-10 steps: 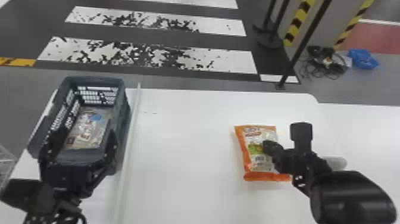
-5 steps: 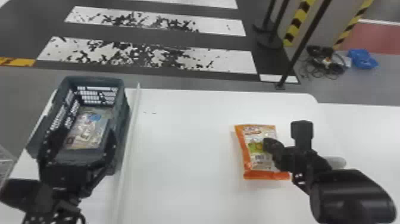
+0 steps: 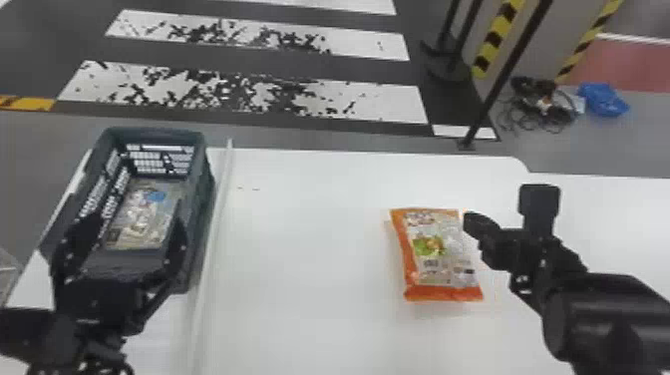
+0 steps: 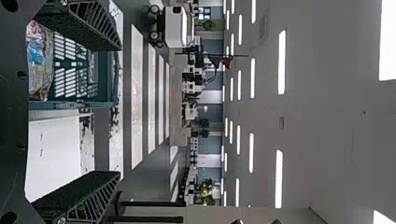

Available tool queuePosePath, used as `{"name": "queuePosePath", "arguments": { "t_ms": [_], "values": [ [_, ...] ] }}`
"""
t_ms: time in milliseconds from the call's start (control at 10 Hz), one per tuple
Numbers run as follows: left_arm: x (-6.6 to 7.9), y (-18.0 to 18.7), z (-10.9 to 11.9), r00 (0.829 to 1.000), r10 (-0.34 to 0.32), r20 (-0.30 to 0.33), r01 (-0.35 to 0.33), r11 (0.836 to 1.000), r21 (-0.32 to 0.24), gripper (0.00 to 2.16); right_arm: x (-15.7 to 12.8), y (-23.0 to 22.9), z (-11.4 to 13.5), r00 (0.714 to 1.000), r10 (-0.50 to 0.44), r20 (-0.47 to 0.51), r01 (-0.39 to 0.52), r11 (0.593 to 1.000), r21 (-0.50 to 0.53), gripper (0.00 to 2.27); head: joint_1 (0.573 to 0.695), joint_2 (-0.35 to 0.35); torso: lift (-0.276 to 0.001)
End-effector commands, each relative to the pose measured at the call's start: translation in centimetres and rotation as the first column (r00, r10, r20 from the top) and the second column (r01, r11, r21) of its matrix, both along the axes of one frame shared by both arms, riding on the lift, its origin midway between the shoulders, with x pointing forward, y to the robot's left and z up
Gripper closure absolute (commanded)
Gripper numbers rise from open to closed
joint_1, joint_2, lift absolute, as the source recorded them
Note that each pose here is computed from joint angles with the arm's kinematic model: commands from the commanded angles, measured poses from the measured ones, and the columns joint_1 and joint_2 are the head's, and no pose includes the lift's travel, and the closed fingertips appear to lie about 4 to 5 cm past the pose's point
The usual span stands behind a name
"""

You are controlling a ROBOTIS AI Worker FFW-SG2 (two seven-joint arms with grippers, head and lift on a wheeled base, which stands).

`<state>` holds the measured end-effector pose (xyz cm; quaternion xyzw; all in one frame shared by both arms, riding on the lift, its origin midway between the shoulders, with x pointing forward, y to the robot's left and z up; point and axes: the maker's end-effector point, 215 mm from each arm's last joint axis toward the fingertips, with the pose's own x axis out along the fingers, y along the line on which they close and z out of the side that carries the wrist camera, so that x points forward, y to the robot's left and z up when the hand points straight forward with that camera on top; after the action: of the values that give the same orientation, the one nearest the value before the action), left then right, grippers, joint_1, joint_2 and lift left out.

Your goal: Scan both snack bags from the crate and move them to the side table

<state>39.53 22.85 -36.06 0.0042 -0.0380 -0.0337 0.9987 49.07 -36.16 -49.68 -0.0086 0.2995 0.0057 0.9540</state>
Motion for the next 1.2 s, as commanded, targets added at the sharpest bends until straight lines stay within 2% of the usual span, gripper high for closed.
{"name": "queuePosePath", "arguments": {
  "t_ms": [0,100,500,700,900,1100],
  "values": [
    [-0.1,0.2,0.1,1.000,0.004,0.005,-0.004,1.000,-0.001,0.04,-1.2,-3.9,0.3,0.997,-0.072,0.013,0.072,0.997,0.014,0.76,0.695,-0.162,-0.029],
    [0.0,0.1,0.5,1.000,0.004,0.020,-0.004,1.000,-0.003,0.04,-2.2,-6.0,0.2,0.994,-0.106,0.012,0.106,0.994,0.003,0.03,0.695,-0.180,-0.029],
    [0.9,-0.1,0.9,0.999,0.003,0.034,-0.002,1.000,-0.013,0.04,-5.1,-12.7,-1.0,0.979,-0.200,-0.025,0.198,0.978,-0.070,0.05,0.695,-0.303,-0.029],
    [1.3,-0.5,0.4,1.000,-0.005,0.014,0.005,1.000,-0.016,0.04,-6.3,-15.6,-2.1,0.970,-0.239,-0.042,0.232,0.964,-0.128,0.05,0.695,-0.342,-0.029],
    [1.7,-1.1,-1.2,0.999,-0.011,-0.035,0.010,1.000,-0.021,0.04,-7.3,-17.5,-2.5,0.963,-0.264,-0.057,0.253,0.955,-0.154,0.05,0.695,-0.350,-0.029],
    [1.6,-1.7,-2.0,0.999,-0.019,-0.049,0.018,1.000,-0.025,0.04,-9.3,-18.8,-3.6,0.954,-0.285,-0.088,0.270,0.950,-0.157,0.06,0.695,-0.350,-0.029]
  ]
}}
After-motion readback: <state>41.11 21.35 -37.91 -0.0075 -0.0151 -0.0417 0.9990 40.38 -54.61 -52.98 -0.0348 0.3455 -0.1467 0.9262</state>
